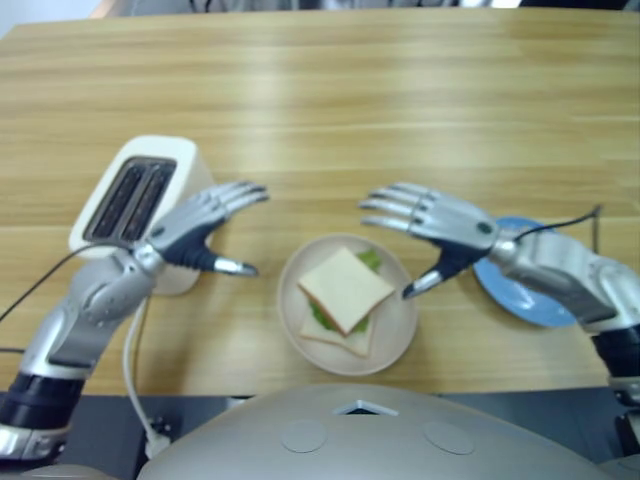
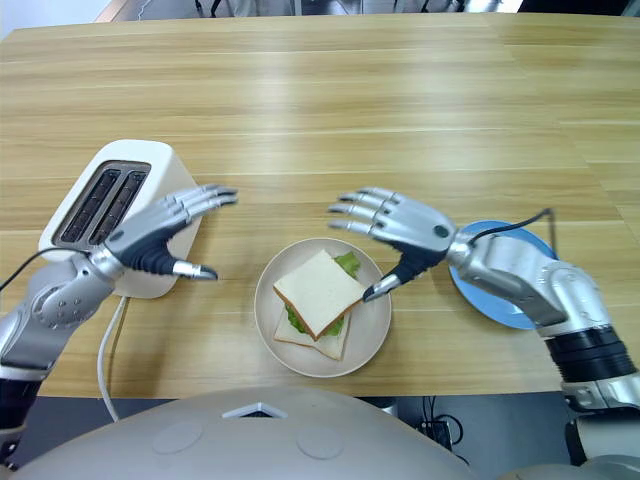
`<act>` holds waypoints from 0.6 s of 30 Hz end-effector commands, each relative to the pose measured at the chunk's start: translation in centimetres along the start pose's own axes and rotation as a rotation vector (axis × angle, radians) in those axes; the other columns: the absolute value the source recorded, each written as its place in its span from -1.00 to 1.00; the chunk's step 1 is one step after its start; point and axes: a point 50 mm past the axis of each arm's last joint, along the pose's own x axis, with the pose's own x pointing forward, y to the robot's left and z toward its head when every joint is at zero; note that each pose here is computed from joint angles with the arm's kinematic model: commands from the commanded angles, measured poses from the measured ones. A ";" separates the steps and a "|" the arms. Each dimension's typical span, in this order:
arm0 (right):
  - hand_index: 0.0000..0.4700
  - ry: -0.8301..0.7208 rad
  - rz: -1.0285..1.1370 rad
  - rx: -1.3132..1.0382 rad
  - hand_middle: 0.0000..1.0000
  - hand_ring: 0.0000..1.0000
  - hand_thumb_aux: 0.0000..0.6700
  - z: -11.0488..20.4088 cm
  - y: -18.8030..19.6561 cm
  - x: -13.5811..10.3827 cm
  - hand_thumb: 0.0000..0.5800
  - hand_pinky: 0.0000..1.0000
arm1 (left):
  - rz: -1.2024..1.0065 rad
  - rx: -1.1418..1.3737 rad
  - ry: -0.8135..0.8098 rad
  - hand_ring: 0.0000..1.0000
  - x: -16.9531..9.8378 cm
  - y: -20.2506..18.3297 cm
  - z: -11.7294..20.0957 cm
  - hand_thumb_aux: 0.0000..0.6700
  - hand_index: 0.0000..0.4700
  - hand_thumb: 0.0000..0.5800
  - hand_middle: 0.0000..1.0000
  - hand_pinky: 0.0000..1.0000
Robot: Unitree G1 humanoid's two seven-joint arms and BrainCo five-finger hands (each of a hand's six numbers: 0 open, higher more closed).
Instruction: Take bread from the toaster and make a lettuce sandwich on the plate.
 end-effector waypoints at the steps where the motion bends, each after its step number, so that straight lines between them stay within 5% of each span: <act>1: -1.00 0.056 -0.130 0.112 -1.00 -1.00 -1.00 -0.4 -1.5 -1.9 -1.00 -1.00 | -0.080 -0.013 0.001 -1.00 -1.3 -0.8 0.0 -1.00 -1.00 -1.00 -1.00 -1.00; 7: -1.00 0.220 0.163 0.554 -1.00 -1.00 -1.00 0.3 2.5 -7.7 -1.00 -1.00 | -0.288 -0.124 0.071 -1.00 -4.1 -4.0 0.1 -1.00 -1.00 -1.00 -1.00 -1.00; 8: -1.00 0.234 0.204 0.607 -1.00 -1.00 -1.00 0.5 2.9 -8.4 -1.00 -1.00 | -0.291 -0.144 0.075 -1.00 -4.4 -4.2 0.2 0.21 0.18 0.69 -1.00 -1.00; 9: -0.54 0.244 0.237 0.636 -0.53 -0.53 -0.53 0.7 3.1 -8.9 -0.17 -0.53 | -0.288 -0.176 0.071 -0.16 -4.5 -4.4 0.4 1.00 0.96 1.00 -0.16 -0.16; 10: 0.38 0.256 0.249 0.660 0.17 0.17 0.41 0.8 3.2 -9.3 0.83 0.17 | -0.281 -0.195 0.060 0.40 -4.5 -4.5 0.6 1.00 0.96 1.00 0.40 0.40; 11: 0.96 0.270 0.266 0.687 0.70 0.70 1.00 0.9 3.4 -9.6 1.00 0.70 | -0.274 -0.197 0.052 1.00 -4.4 -4.7 0.6 1.00 0.96 1.00 1.00 1.00; 12: 0.96 0.277 0.298 0.709 0.70 0.70 1.00 1.1 3.7 -9.7 1.00 0.70 | -0.257 -0.205 0.044 1.00 -4.2 -4.9 0.7 1.00 0.96 1.00 1.00 1.00; 13: 0.96 0.277 0.332 0.727 1.00 1.00 1.00 1.4 4.1 -9.7 1.00 1.00 | -0.249 -0.215 0.035 1.00 -3.9 -5.2 0.8 1.00 0.96 1.00 1.00 1.00; 18: 0.96 0.237 0.491 0.782 1.00 1.00 1.00 2.6 6.1 -9.1 1.00 1.00 | -0.306 -0.265 -0.004 1.00 -2.6 -8.2 1.6 1.00 0.96 1.00 1.00 1.00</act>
